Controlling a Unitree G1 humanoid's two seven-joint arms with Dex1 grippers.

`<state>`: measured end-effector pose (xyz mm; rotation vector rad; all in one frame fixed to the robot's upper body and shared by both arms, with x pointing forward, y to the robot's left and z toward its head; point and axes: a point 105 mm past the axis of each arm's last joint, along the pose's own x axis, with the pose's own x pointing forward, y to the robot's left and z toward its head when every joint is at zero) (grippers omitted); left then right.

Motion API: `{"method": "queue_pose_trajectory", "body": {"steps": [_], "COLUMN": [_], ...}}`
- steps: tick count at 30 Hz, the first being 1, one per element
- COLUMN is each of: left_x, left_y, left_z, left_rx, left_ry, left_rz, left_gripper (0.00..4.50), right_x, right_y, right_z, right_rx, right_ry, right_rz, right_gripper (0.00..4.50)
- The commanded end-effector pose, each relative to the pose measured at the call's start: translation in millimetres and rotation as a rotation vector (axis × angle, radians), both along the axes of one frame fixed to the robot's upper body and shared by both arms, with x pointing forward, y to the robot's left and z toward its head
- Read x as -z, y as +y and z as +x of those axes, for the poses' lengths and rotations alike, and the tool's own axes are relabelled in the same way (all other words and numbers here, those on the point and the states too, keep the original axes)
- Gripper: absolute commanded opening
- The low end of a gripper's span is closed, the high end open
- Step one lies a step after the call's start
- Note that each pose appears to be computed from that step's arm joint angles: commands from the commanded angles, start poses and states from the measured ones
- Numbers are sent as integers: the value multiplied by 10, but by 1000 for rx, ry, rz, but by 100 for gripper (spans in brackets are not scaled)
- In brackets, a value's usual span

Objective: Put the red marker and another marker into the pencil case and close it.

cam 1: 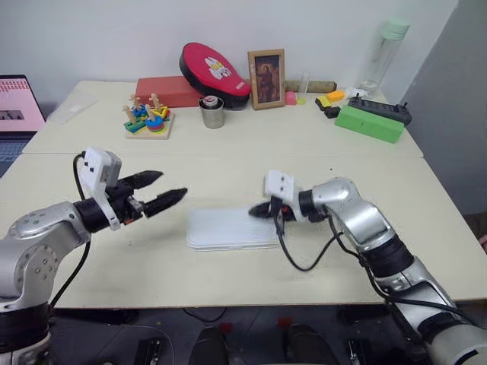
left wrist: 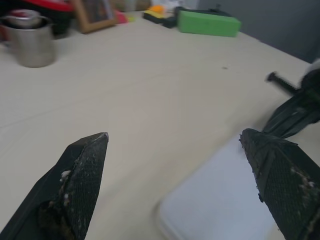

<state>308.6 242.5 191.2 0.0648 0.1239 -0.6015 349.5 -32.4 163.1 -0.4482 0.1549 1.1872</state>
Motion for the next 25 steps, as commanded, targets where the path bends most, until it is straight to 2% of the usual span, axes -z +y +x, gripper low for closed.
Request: {"method": "queue_pose_trajectory", "body": {"steps": [1, 5, 11, 16, 19, 25], "left_x": [101, 122, 142, 146, 147, 145], "left_y": [298, 504, 527, 512, 515, 490], "left_z": [211, 339, 397, 380, 367, 333], "left_rx": [-169, -257, -253, -241, -239, -239], "left_ry": [-30, -53, -55, -50, -47, -36], "left_rz": [110, 116, 127, 123, 123, 108], "left_gripper": [450, 450, 450, 450, 450, 450], "right_x": [-275, -321, -345, -340, -343, -306], "right_y": [-490, -816, -972, -969, -971, -973], "right_z": [299, 300, 247, 180, 158, 138], "right_rx": [237, 331, 403, 411, 416, 419], "right_ry": [-13, 26, 47, 68, 72, 90], "right_rz": [131, 161, 211, 232, 237, 247], "right_gripper": [40, 124, 256, 402, 446, 446]}}
